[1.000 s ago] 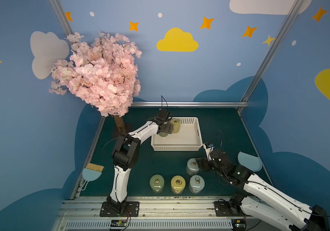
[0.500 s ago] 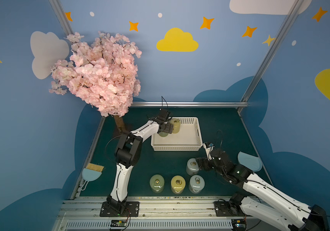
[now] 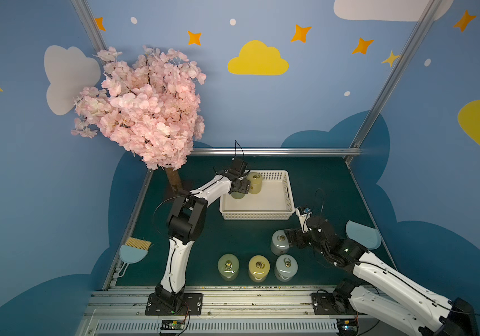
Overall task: Take the tea canister out of the basket
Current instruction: Pick up the tea canister from the basket.
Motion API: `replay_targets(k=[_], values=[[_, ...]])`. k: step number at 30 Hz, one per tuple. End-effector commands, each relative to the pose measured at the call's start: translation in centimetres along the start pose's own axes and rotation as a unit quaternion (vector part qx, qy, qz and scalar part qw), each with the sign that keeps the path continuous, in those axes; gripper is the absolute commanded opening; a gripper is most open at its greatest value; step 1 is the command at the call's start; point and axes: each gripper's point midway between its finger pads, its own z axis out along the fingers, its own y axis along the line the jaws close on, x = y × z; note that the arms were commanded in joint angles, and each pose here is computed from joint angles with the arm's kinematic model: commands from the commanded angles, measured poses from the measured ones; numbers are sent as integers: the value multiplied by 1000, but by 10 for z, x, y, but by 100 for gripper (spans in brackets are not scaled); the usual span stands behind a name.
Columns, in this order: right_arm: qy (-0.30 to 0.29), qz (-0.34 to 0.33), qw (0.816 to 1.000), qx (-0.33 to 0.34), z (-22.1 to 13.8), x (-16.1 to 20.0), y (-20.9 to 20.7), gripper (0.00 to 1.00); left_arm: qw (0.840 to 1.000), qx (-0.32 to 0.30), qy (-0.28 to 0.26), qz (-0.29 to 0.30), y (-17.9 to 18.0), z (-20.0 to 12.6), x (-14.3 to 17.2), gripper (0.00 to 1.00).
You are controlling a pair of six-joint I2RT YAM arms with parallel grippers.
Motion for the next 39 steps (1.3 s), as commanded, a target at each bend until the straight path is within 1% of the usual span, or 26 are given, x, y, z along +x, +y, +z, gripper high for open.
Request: replay_targets(k=[1, 8, 19, 28, 39], values=[[-7, 2, 1000, -4, 0, -3, 1, 98, 1000, 6, -9, 1, 0, -13, -10, 67], [-6, 3, 1000, -7, -2, -4, 1, 99, 1000, 10, -24, 0, 1, -33, -19, 65], [-7, 9, 1000, -11, -5, -5, 3, 98, 998, 24, -51, 6, -2, -79, -30, 63], [-4, 22, 1000, -22, -10, -2, 4, 98, 997, 34, -65, 20, -9, -111, -29, 62], [3, 38, 999, -24, -16, 4, 3, 98, 995, 53, -85, 28, -21, -150, -17, 62]])
